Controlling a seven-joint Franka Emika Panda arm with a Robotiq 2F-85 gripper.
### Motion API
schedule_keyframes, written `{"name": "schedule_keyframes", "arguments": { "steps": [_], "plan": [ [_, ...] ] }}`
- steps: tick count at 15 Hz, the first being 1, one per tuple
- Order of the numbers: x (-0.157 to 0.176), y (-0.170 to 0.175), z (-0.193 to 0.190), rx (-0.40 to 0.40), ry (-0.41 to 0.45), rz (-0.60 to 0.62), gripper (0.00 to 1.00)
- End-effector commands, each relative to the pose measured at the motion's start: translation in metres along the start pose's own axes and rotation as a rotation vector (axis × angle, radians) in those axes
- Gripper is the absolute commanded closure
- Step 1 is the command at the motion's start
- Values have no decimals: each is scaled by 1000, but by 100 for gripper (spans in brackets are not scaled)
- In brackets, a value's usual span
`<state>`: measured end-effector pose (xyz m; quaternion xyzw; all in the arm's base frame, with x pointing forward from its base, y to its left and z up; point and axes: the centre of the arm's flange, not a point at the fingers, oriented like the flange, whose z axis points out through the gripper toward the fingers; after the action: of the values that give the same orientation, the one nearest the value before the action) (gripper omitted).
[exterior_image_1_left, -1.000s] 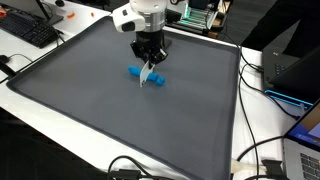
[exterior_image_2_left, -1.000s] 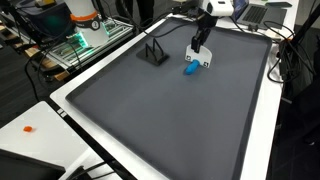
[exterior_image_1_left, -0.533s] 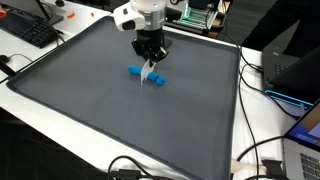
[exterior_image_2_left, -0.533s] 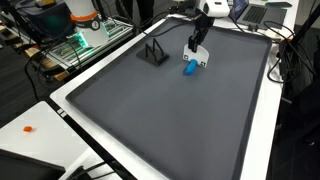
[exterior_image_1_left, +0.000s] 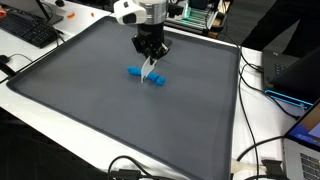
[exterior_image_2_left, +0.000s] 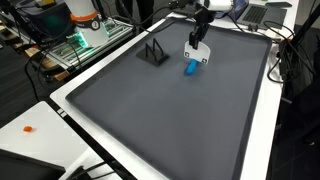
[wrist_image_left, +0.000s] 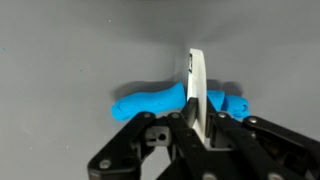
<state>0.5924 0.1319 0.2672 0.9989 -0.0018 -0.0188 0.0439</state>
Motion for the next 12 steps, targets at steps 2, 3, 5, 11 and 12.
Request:
{"name": "schedule_keyframes", "arguments": {
  "steps": [2,3,5,11,12],
  "plan": [
    [-4,5,-24,-17,14,-10,98],
    [-2,7,-28,-21,21,-12,98],
    [3,12,-31,-30,31,-16,98],
    [14,23,-28,-43,31,-33,98],
    [16,25,-27,-44,29,-34,98]
  ]
}}
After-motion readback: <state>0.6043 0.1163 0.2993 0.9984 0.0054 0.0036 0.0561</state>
